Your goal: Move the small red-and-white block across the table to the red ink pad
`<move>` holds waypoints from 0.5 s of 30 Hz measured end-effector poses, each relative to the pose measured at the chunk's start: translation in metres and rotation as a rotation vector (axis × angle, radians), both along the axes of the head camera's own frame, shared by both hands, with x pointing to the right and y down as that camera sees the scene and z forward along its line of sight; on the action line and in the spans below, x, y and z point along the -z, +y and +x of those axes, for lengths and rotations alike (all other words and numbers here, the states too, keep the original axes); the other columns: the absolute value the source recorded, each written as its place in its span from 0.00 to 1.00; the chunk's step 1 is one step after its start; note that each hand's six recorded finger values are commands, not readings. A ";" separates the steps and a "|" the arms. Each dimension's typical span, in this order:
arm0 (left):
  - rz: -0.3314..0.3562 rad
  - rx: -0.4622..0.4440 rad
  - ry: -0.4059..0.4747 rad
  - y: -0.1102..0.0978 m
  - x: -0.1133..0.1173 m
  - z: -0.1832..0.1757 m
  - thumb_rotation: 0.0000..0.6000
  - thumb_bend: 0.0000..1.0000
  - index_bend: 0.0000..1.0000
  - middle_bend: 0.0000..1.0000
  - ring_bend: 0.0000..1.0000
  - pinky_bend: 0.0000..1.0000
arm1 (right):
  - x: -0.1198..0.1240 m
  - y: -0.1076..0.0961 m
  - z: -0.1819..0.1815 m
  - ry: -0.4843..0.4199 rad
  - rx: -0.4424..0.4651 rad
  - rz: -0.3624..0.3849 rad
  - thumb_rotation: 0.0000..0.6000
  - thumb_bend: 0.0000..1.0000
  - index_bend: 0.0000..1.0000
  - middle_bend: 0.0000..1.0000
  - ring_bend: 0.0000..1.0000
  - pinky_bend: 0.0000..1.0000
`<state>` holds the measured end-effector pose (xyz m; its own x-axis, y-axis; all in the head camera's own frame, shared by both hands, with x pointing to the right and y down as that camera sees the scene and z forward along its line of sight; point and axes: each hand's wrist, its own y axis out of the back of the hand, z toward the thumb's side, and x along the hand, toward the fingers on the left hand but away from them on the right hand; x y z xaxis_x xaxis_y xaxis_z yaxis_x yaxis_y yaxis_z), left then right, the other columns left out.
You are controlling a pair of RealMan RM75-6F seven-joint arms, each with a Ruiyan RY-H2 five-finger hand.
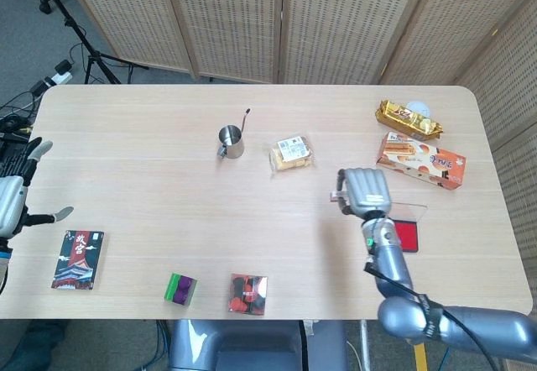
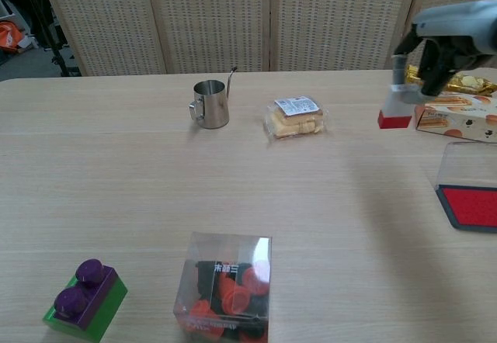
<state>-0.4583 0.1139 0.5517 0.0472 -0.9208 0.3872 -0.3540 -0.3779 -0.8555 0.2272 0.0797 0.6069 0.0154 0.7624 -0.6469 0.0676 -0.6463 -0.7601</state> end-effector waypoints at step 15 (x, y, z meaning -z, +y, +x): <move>0.009 -0.011 -0.026 0.007 -0.002 0.010 1.00 0.00 0.00 0.00 0.00 0.00 | -0.015 0.050 0.112 -0.014 -0.099 -0.109 1.00 0.67 0.60 0.92 0.99 1.00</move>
